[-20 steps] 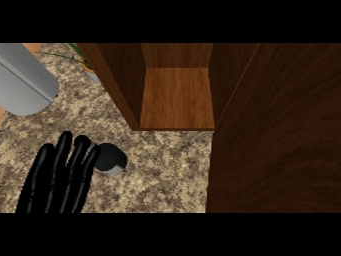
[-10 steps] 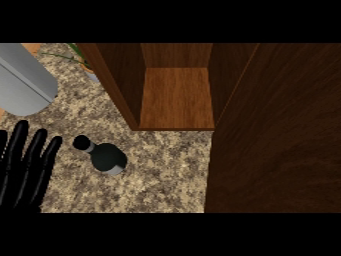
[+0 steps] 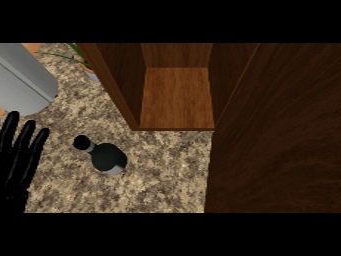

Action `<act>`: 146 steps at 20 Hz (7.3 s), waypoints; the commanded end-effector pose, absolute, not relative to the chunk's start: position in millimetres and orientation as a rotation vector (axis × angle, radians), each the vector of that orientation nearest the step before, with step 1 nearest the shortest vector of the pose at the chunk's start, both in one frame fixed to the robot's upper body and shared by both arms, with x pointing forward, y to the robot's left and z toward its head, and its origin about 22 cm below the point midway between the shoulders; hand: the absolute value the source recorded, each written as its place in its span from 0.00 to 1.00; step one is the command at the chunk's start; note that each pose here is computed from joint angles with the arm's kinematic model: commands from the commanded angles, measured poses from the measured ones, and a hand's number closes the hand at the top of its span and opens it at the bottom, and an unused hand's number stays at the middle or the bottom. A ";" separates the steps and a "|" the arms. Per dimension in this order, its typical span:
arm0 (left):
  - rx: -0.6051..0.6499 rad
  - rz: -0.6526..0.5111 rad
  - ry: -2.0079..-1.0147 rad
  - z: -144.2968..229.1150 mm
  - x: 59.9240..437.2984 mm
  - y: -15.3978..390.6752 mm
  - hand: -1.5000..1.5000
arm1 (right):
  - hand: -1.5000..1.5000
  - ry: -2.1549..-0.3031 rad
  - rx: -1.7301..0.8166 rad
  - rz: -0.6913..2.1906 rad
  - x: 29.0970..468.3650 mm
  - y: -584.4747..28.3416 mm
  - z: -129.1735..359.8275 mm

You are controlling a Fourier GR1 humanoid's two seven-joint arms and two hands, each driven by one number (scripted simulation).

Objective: Pick up the wine, place it into the cabinet and close the cabinet

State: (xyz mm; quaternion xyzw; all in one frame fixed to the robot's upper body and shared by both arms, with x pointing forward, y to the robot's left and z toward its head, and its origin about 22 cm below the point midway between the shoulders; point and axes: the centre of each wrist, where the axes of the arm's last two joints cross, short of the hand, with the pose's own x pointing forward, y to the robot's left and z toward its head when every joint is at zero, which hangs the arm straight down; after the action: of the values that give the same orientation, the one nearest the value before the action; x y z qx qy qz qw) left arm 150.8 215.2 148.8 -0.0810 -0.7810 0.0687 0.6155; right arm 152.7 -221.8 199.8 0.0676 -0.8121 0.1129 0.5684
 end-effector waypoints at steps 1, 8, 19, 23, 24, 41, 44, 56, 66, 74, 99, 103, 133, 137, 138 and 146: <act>-0.188 0.183 -1.742 119.9 156.3 220.8 0.00 | 0.00 -1.948 0.234 0.238 126.7 -213.0 209.2; -0.209 0.160 -1.699 94.1 172.6 245.1 0.00 | 0.00 -1.948 0.257 0.283 111.9 -219.4 213.1; -0.119 0.167 -1.715 46.4 199.5 246.5 0.00 | 0.00 -1.943 0.223 0.284 121.7 -227.8 212.6; -0.117 0.183 -1.698 10.1 200.9 279.5 0.00 | 0.00 -1.937 0.237 0.267 117.6 -215.1 205.7; -0.111 0.185 -1.708 22.9 199.8 258.4 0.00 | 0.00 -1.932 0.228 0.280 110.5 -222.8 220.2; -0.181 0.161 -1.663 -36.9 217.6 270.9 0.00 | 0.00 -1.961 0.270 0.271 121.8 -217.4 224.4; -0.185 0.159 -1.675 -62.6 205.7 257.1 0.00 | 0.00 -1.944 0.224 0.264 135.3 -220.4 219.0; -0.168 0.132 -1.644 -73.7 217.3 266.1 0.00 | 0.00 -1.937 0.243 0.239 111.3 -216.5 212.5; -0.217 0.158 -1.627 -88.3 231.3 247.4 0.00 | 0.00 -1.955 0.222 0.275 125.2 -215.5 220.1; -0.233 0.184 -1.623 -116.3 242.4 252.5 0.00 | 0.00 -1.947 0.212 0.282 132.6 -218.8 215.6; -0.104 0.089 -1.778 -91.4 224.3 323.4 1.00 | 0.00 -1.930 0.223 0.271 134.6 -225.2 210.0; -0.012 0.047 -1.874 -81.0 237.5 305.9 1.00 | 0.00 -1.938 0.219 0.275 132.9 -221.1 220.1; -0.371 -0.006 -1.887 107.0 241.7 146.3 1.00 | 0.00 -1.931 0.246 0.268 133.1 -228.1 208.5; -0.356 0.009 -1.896 96.2 233.6 119.2 1.00 | 0.00 -1.924 0.228 0.243 139.6 -213.2 208.3; -0.361 -0.011 -1.891 104.4 252.5 117.5 1.00 | 0.00 -1.928 0.223 0.277 135.9 -227.1 205.7; -0.308 0.003 -1.898 124.6 254.6 80.6 1.00 | 0.00 -1.939 0.262 0.263 136.1 -229.4 210.5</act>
State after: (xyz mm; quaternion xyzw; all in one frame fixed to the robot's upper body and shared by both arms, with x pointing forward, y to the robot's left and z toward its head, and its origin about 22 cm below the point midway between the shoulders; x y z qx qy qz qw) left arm 255.2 94.1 123.9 -0.1403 -0.8090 0.0017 0.5709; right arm 157.2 -218.0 201.4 0.0773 -0.8096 0.1126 0.5709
